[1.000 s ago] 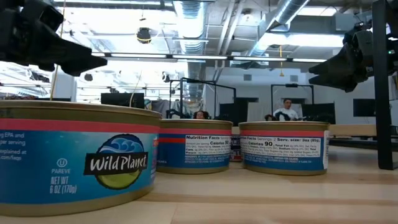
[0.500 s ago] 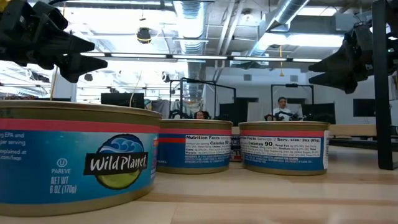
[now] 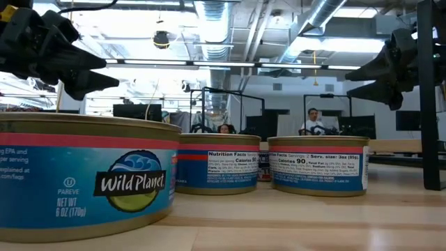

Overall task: Stack canned seafood by type on shelf
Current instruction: Put the blue tuna can on the shelf

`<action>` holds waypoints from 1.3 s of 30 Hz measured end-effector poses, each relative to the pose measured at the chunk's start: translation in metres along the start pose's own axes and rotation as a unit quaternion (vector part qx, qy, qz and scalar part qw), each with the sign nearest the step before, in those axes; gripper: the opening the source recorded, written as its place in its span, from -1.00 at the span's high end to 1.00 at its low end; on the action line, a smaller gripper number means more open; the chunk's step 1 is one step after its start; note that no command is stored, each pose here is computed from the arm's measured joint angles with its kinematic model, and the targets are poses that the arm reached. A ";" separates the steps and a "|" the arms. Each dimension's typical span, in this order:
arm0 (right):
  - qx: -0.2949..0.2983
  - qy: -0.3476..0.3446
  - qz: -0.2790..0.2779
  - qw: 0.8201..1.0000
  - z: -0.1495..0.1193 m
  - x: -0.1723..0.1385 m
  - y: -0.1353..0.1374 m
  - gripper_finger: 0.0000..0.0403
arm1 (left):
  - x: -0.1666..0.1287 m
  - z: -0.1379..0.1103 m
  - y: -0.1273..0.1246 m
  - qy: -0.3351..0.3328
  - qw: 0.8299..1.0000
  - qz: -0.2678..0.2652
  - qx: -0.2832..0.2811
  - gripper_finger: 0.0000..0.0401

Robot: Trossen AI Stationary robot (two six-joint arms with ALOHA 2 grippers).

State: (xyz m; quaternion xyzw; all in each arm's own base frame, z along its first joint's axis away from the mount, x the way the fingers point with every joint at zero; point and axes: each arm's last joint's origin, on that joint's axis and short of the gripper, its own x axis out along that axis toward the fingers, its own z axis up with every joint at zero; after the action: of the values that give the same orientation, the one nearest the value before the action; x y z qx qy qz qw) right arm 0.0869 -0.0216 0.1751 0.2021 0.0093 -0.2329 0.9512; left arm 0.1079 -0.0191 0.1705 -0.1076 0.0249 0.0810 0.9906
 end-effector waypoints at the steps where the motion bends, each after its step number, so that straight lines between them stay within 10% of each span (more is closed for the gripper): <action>1: 0.007 0.001 0.001 1.000 0.000 0.000 0.000 -0.37 | 0.000 0.000 0.000 0.003 1.000 -0.002 -0.002 -0.39; 17: -0.048 0.006 0.036 0.998 0.027 0.020 0.026 -0.37 | -0.004 0.032 -0.003 0.024 0.999 0.045 0.017 -0.39; 27: -0.127 0.064 0.058 0.988 0.062 0.093 0.073 -0.37 | 0.007 0.061 -0.014 0.068 0.996 0.047 0.045 -0.39; 39: -0.201 0.139 0.139 0.960 0.043 0.181 0.154 -0.37 | 0.014 0.056 -0.035 0.102 0.993 -0.049 0.012 -0.39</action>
State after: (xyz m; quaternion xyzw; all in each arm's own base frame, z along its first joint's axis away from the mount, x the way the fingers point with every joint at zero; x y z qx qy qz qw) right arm 0.3141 0.0070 0.2534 0.0364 0.1597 -0.0617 0.9846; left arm 0.1296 -0.0389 0.2316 -0.1045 0.1214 0.0204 0.9869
